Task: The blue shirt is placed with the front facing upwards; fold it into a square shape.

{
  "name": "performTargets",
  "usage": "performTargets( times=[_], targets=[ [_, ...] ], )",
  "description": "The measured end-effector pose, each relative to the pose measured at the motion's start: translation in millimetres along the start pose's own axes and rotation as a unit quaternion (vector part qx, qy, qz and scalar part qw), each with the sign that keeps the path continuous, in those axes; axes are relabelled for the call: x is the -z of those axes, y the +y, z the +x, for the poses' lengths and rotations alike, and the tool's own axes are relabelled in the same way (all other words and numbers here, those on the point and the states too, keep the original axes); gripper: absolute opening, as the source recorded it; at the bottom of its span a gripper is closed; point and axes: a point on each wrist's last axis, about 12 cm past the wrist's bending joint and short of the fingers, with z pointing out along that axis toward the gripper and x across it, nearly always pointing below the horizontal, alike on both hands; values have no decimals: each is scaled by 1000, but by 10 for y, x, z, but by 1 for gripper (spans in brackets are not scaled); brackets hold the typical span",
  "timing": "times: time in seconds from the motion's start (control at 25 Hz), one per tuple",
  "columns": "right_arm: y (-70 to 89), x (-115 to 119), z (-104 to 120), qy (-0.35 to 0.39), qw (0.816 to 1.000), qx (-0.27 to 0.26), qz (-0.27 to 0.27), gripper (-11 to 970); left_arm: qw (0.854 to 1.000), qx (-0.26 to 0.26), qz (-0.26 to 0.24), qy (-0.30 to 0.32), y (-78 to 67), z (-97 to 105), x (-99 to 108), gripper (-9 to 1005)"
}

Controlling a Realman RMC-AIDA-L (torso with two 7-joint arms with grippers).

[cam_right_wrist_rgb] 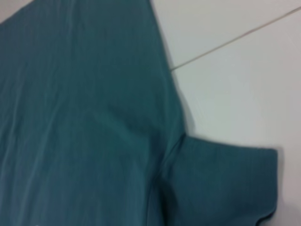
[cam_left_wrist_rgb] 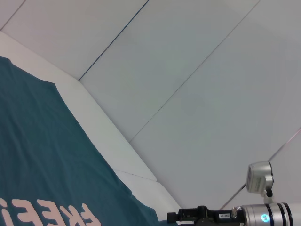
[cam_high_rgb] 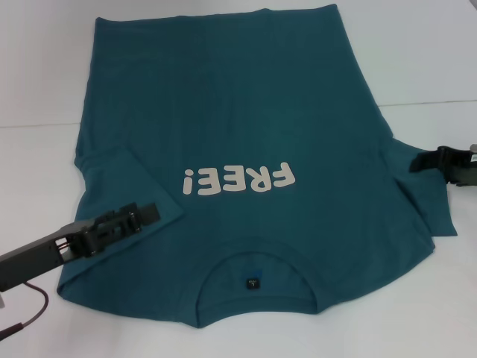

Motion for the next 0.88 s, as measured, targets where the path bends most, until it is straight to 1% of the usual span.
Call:
performTargets(
  times=[0.12,0.24,0.36,0.6,0.88],
  targets=[
    [31,-22,12,3,1000,15,-1,642,1000,0,1,-4,-3,-6,-2,797],
    [62,-11,-12,-10,1000,11,-11,637,1000,1,2,-7,-6,-10,-4,797],
    [83,-12,-19,-11,1000,12,-15,416,1000,1,2,-7,-5,-7,-3,797],
    [85,0,-33,-9,1000,9,-16,196,1000,6,3,-6,2,8,-2,797],
    [33,49,-34,-3,1000,3,-20,66,1000,6,3,-7,2,1,-2,797]
  ],
)
